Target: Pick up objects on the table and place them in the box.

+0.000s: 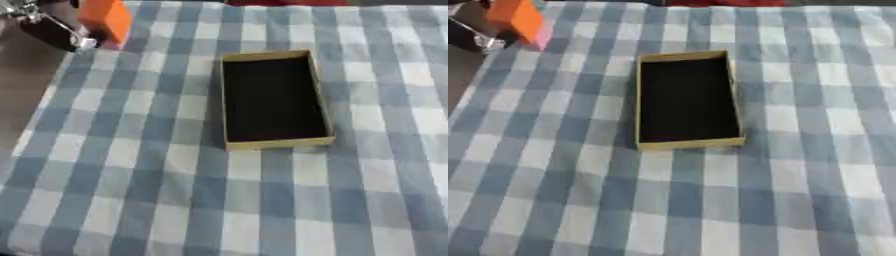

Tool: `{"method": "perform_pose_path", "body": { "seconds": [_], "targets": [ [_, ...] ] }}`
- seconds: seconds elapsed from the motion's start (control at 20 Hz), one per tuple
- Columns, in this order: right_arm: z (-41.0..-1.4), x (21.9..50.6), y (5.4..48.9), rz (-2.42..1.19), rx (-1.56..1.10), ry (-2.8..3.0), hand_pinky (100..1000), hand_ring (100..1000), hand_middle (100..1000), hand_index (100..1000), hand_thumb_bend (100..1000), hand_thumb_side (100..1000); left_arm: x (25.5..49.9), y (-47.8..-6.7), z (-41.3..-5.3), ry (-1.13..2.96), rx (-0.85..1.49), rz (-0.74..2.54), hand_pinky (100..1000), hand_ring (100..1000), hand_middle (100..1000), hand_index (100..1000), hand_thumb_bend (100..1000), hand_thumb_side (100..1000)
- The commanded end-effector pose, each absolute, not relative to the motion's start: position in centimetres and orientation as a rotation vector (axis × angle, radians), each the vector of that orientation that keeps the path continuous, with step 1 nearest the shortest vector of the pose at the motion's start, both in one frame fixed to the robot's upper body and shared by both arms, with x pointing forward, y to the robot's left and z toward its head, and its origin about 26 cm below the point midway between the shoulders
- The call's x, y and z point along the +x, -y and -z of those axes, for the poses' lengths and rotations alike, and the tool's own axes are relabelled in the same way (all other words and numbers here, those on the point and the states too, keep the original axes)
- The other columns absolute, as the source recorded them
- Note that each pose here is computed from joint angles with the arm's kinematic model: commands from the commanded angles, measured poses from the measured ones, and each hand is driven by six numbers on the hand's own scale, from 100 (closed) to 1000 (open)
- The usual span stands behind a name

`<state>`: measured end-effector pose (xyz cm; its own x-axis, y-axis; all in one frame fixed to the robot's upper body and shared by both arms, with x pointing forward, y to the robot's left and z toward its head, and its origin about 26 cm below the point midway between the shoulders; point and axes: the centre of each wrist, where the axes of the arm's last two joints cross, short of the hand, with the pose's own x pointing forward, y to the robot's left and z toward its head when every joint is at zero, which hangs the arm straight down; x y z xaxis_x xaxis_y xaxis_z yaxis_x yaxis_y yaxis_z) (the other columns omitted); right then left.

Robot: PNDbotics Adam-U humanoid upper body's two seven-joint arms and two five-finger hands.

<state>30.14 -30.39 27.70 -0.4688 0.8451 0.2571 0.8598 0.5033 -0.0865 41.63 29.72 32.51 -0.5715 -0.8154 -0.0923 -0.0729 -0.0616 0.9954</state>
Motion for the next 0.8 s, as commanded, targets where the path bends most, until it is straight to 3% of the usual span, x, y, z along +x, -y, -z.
{"method": "perform_pose_path", "body": {
  "seconds": [0.05, 0.8],
  "targets": [
    [-28.5, 29.8, 30.2, 0.074, -1.448, 2.516, 773, 739, 736, 792, 100, 1000, 41.2, -27.4, -33.9, 1.742, 0.909, 1.717, 606, 686, 557, 703, 100, 100],
    [-29.1, 30.1, 29.0, 0.052, -1.357, 2.578, 769, 735, 731, 790, 100, 1000, 41.2, -19.6, -34.8, 1.911, 0.795, 1.792, 604, 683, 552, 695, 100, 100]
  ]
}}
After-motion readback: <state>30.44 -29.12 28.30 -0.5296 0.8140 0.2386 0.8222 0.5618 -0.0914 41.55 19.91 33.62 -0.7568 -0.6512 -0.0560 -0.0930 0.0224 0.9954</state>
